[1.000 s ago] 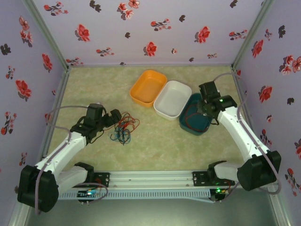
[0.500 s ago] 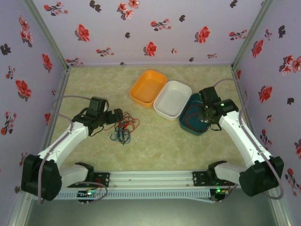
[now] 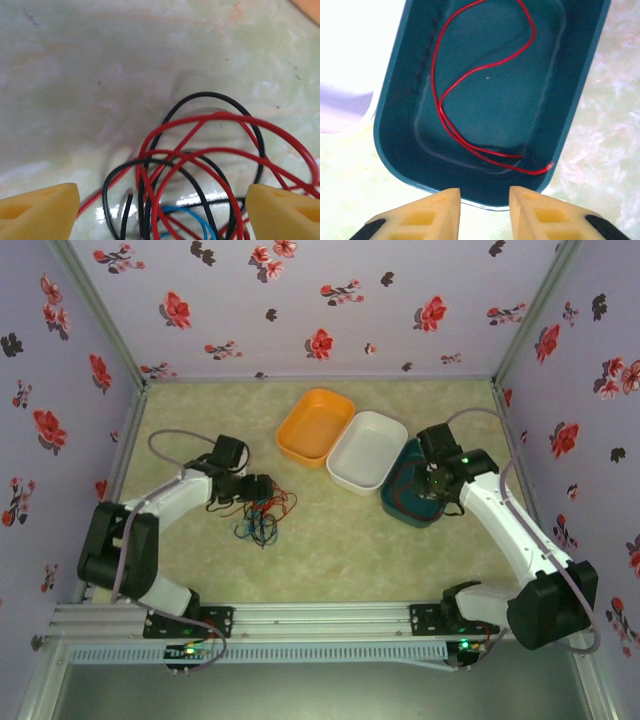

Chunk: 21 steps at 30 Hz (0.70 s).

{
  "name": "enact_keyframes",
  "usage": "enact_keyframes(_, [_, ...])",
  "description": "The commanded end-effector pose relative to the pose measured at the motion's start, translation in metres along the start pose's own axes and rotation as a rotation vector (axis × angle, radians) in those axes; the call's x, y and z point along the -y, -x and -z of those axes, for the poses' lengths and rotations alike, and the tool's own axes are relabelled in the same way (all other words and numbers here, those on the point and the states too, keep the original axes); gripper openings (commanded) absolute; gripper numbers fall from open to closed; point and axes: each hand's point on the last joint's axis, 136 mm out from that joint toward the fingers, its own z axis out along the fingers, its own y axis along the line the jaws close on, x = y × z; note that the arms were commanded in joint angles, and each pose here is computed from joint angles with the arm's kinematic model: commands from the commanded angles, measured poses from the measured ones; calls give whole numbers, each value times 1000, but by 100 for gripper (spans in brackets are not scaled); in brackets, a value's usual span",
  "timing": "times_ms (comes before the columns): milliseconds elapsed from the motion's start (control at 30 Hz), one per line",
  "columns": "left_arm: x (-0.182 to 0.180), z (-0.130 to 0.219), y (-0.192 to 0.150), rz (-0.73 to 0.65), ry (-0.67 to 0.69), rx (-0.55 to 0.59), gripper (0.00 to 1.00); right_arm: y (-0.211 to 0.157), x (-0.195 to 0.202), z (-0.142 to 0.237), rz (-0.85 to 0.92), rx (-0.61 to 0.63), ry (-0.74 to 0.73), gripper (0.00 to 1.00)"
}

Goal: Untangle the cables

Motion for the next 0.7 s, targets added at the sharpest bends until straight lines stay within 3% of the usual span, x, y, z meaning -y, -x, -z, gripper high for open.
enact_keyframes(0, [5,-14,8,-45,-17,-23,82,15,-12,8,17,49,49,35])
enact_keyframes(67, [4,-24,7,-42,-11,-42,75,17,-18,10,26,63,81,38])
enact_keyframes(300, [13,-17,12,-55,-44,0,23,28,-53,17,90,110,217,43])
enact_keyframes(400, [20,-5,15,-75,-84,43,8,31,-77,19,139,121,283,43])
enact_keyframes(467, [27,4,18,-99,-113,77,0,32,-96,20,174,126,332,43])
enact_keyframes(667, [51,33,20,-193,-201,172,0,23,-172,26,331,113,527,42])
